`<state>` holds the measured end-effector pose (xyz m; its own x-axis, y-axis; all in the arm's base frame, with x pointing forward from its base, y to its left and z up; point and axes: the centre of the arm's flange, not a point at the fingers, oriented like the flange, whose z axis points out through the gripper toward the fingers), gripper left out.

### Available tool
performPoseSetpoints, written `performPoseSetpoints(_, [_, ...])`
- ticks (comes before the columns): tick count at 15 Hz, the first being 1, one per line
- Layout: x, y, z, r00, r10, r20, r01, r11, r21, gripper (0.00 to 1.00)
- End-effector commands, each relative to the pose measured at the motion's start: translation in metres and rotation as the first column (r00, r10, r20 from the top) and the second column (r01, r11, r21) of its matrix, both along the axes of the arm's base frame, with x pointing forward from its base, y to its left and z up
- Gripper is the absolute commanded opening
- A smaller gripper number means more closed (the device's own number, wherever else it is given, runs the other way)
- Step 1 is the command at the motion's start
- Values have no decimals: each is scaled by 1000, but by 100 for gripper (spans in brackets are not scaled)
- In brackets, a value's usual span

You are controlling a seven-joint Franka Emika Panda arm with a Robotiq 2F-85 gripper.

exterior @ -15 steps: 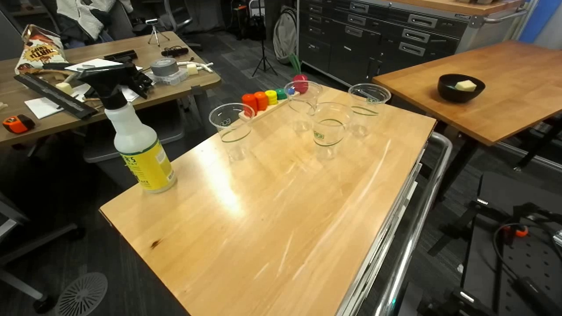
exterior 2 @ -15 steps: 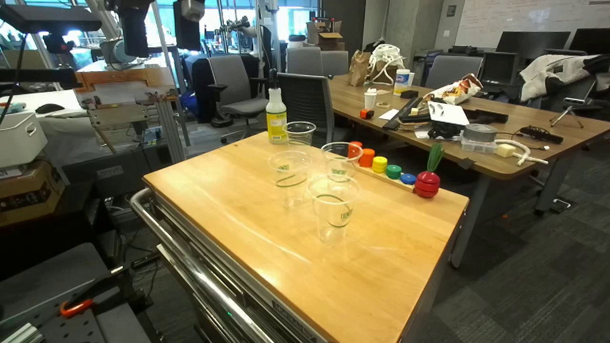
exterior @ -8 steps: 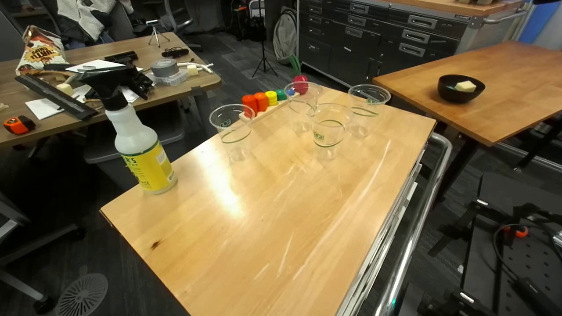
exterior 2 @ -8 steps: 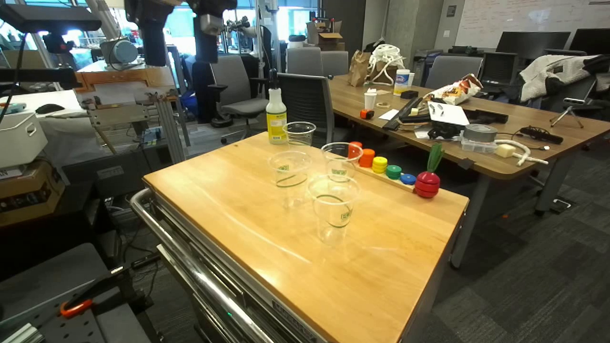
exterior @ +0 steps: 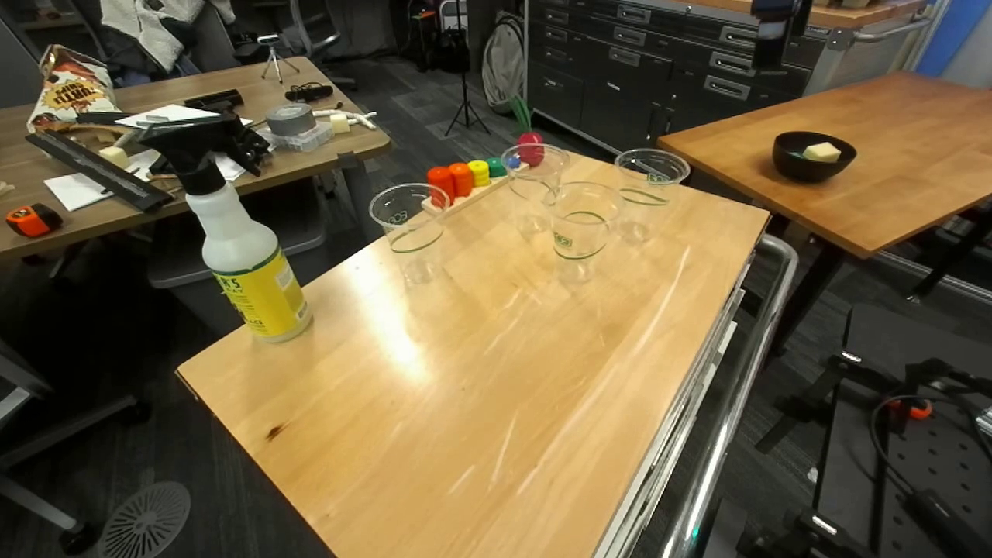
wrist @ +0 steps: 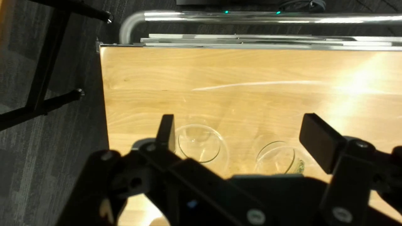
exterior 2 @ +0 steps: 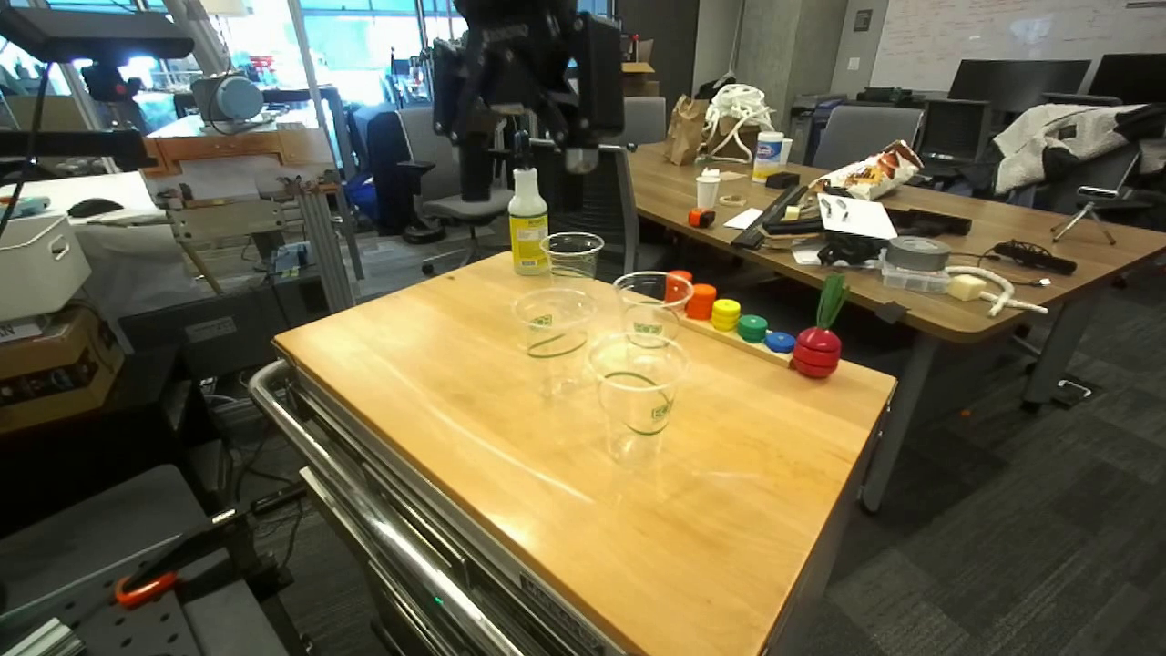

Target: Put the cups one inside the other

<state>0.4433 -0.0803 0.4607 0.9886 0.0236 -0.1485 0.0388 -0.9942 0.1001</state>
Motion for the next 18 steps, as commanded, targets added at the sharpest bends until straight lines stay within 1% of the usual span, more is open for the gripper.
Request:
performPoseSetpoints(1, [36, -30, -21, 996, -86, 17, 86, 996, 14, 100])
performPoseSetpoints(4, [53, -49, -48, 989, -143, 28, 143, 990, 13, 100])
performPoseSetpoints(10, [79, -71, -98, 976, -217, 7, 217, 976, -1, 100])
performPoseSetpoints(18, [91, -83, -145, 957, -285, -47, 284, 959, -19, 100])
